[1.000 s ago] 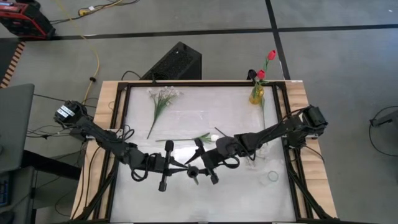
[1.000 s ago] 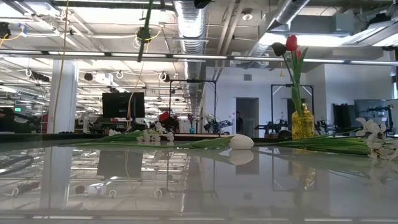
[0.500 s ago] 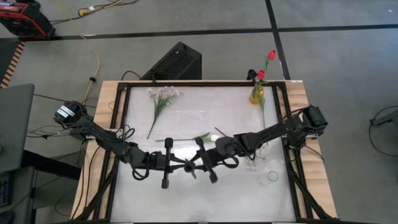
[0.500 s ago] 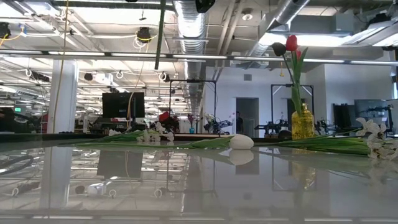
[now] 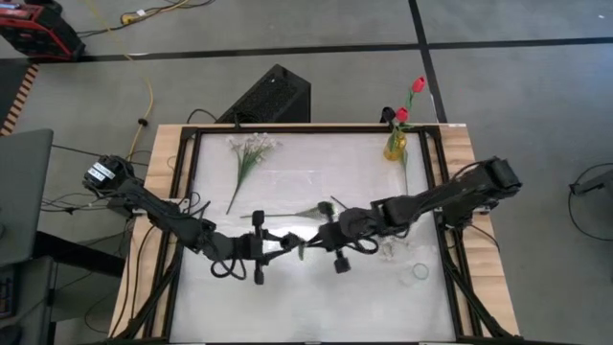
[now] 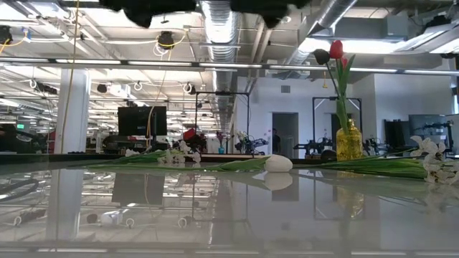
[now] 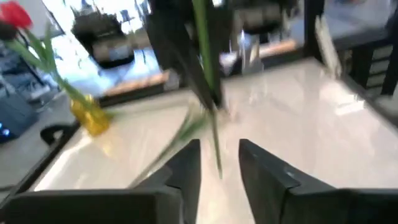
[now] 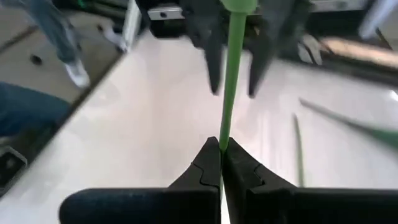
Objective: Sort flowers into vase by color
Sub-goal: Put the black flower into the yellow flower vase
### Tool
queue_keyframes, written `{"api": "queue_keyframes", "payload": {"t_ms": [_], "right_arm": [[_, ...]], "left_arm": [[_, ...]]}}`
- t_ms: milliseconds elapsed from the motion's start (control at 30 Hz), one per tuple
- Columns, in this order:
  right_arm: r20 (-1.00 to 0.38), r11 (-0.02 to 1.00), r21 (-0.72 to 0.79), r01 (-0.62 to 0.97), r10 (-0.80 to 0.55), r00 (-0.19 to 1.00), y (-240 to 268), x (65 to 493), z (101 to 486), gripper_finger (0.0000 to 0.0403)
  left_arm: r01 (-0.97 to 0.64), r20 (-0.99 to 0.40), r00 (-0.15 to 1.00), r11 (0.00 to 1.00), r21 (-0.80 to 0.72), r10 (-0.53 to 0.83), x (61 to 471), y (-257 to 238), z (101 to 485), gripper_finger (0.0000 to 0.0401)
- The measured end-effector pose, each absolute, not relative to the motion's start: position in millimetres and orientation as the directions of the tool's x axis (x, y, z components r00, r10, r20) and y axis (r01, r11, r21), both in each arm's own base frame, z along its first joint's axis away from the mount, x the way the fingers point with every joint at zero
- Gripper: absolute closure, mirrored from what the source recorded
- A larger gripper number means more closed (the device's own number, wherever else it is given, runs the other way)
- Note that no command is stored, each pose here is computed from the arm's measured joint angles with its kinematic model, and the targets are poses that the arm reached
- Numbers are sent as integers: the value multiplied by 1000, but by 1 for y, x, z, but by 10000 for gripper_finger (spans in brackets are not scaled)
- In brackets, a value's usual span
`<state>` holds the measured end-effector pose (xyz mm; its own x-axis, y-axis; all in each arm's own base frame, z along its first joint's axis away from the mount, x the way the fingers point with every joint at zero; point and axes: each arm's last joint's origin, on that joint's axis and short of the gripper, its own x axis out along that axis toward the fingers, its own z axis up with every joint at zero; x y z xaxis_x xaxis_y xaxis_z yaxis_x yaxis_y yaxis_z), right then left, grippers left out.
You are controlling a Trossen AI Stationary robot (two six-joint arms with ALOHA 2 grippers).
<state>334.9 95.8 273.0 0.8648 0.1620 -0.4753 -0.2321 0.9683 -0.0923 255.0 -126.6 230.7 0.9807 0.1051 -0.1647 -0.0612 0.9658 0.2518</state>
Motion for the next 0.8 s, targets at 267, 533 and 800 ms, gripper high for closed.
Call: {"api": "queue_keyframes", "payload": {"t_ms": [267,533,800], "right_arm": [[-437,996,-56,76,-93,895,70,249,263,377],[-343,960,81,268,-225,912,44,182,268,376],[-377,886,124,447,-375,847,24,147,273,376]], "left_arm": [[17,-308,950,974,224,54,245,-124,203,268],[-21,-147,989,997,75,31,214,-108,169,284],[-30,-138,990,996,79,40,201,-100,155,298]]}}
